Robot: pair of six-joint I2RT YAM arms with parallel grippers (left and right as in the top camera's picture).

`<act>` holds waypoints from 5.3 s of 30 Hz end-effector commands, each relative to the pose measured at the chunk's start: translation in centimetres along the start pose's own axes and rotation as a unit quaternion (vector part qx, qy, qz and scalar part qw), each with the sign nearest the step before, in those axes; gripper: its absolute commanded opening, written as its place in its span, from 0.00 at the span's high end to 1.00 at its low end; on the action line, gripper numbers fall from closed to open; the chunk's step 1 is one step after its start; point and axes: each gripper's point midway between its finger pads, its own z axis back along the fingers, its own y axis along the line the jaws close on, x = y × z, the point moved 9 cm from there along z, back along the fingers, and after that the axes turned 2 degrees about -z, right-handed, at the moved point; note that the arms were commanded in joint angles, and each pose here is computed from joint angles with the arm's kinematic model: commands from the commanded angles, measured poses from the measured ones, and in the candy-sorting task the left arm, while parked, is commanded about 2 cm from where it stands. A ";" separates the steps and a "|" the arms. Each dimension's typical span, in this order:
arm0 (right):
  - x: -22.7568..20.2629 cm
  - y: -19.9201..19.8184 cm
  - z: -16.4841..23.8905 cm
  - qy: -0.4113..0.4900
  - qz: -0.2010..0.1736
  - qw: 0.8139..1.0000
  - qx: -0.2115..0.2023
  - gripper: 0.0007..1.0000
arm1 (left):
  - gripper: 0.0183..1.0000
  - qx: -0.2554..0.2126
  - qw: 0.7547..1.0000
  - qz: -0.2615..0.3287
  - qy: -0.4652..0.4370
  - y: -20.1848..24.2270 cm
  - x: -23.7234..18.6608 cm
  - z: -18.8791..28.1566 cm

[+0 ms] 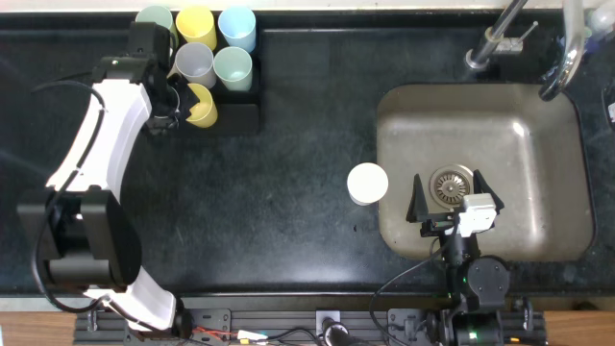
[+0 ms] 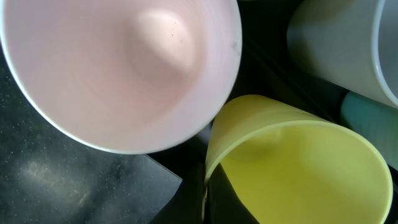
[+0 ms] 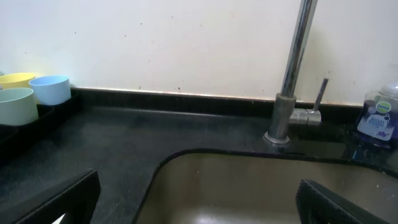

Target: Store Cups

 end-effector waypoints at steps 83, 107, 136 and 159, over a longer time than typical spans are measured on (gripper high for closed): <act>-0.4 -0.1 0.0 0.000 -0.003 1.000 -0.001 0.00 | 0.00 -0.160 0.772 -0.261 -0.557 14.9 -16.8 3.8; -0.3 0.5 0.0 -0.001 -0.042 0.999 0.031 0.00 | 0.00 -0.160 0.772 -0.261 -0.557 14.9 -16.8 3.8; 13.9 2.6 -7.0 0.539 -0.013 0.841 0.041 0.00 | 0.00 -0.160 0.772 -0.261 -0.557 14.9 -16.8 3.8; 3.9 6.4 -13.7 0.688 0.123 0.692 0.183 0.01 | 0.00 -0.160 0.772 -0.261 -0.557 14.9 -16.8 3.8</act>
